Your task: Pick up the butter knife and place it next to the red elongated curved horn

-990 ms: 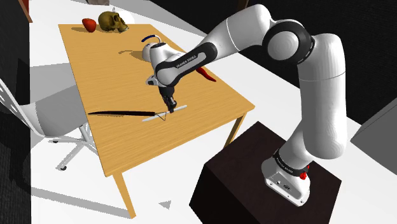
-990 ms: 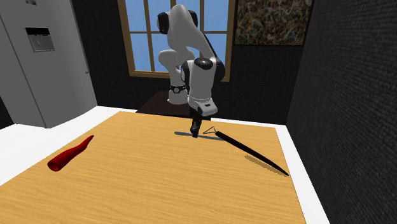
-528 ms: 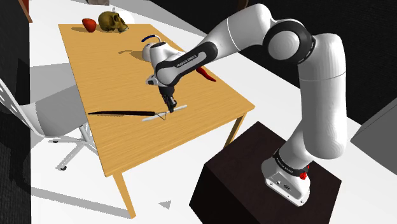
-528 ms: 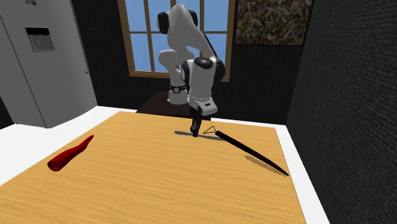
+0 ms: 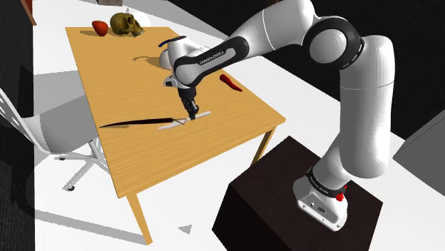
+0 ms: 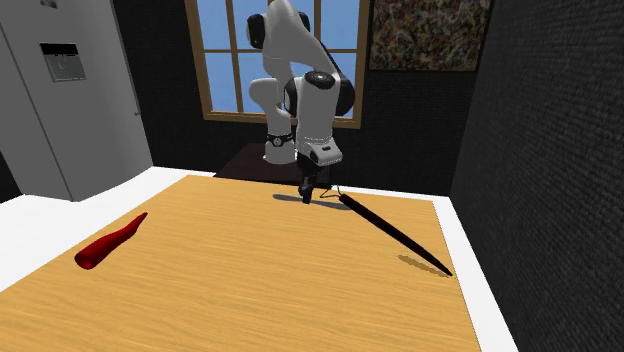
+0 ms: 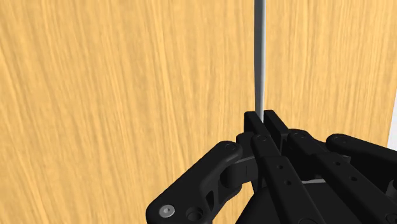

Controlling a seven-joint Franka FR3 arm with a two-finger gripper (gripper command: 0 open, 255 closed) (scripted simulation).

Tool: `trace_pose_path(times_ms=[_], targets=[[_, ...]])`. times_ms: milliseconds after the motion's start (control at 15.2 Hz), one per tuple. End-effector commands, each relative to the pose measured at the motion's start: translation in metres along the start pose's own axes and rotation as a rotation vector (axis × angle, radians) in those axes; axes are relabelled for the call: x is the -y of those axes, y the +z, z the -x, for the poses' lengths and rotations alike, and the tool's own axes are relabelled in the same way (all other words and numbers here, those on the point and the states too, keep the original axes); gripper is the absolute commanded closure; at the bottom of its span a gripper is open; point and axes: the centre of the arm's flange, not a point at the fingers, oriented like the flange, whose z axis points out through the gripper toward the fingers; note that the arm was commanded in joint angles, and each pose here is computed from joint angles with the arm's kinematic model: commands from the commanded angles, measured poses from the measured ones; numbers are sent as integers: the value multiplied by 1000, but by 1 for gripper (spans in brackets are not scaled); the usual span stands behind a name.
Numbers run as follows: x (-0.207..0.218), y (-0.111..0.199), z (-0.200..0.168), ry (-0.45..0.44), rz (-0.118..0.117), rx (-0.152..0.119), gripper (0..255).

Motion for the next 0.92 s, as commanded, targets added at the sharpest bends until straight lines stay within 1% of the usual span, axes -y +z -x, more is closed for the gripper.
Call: trace_pose_path(times_ms=[0,858], targets=[[2,-10,1,0,0,0,255],[14,-77,10,0,0,0,255]])
